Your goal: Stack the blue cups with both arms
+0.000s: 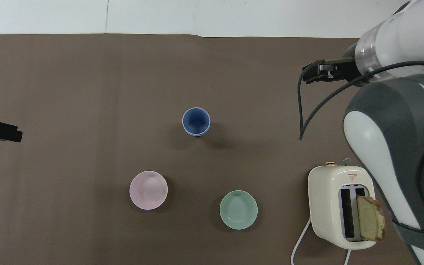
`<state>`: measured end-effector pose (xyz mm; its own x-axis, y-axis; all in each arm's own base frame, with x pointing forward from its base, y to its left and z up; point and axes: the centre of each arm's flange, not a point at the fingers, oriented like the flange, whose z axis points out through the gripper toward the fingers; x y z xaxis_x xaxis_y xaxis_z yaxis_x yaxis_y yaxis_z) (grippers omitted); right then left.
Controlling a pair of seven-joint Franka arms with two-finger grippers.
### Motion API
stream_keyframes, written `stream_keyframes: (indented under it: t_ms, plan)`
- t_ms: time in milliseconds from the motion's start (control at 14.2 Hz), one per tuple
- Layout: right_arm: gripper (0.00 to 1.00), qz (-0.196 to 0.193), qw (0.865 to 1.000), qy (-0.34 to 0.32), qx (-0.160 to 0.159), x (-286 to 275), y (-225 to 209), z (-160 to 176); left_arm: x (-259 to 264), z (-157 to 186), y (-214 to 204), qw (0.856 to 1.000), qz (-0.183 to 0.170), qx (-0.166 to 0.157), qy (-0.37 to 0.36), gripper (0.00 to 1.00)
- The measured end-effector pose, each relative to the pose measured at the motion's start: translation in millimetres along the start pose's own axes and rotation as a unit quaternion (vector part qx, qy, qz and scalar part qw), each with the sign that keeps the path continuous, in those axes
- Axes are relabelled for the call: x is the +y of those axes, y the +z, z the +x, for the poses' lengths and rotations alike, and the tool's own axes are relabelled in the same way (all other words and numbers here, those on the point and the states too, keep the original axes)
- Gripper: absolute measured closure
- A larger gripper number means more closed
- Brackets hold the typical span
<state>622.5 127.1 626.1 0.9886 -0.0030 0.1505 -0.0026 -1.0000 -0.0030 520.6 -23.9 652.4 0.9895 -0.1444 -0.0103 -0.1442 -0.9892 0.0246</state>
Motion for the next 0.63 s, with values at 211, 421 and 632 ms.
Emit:
stream_keyframes:
  t_ms: [211, 421, 632]
  plan:
    - [0.0, -0.018, 1.0, -0.002, -0.005, 20.5, -17.3, -8.5, 0.0, 0.0, 0.0, 1.0, 0.0, 0.0, 0.0, 0.0]
    - [0.0, -0.023, 1.0, -0.015, 0.004, 51.6, -38.5, -14.0, -0.5, -0.1, 0.0, 1.0, 0.0, 0.0, 0.0, 0.0]
    - [0.0, -0.03, 0.999, -0.023, 0.004, 105.1, -45.0, -14.8, -0.7, -0.1, 0.0, 1.0, 0.0, 0.0, -0.001, 0.0]
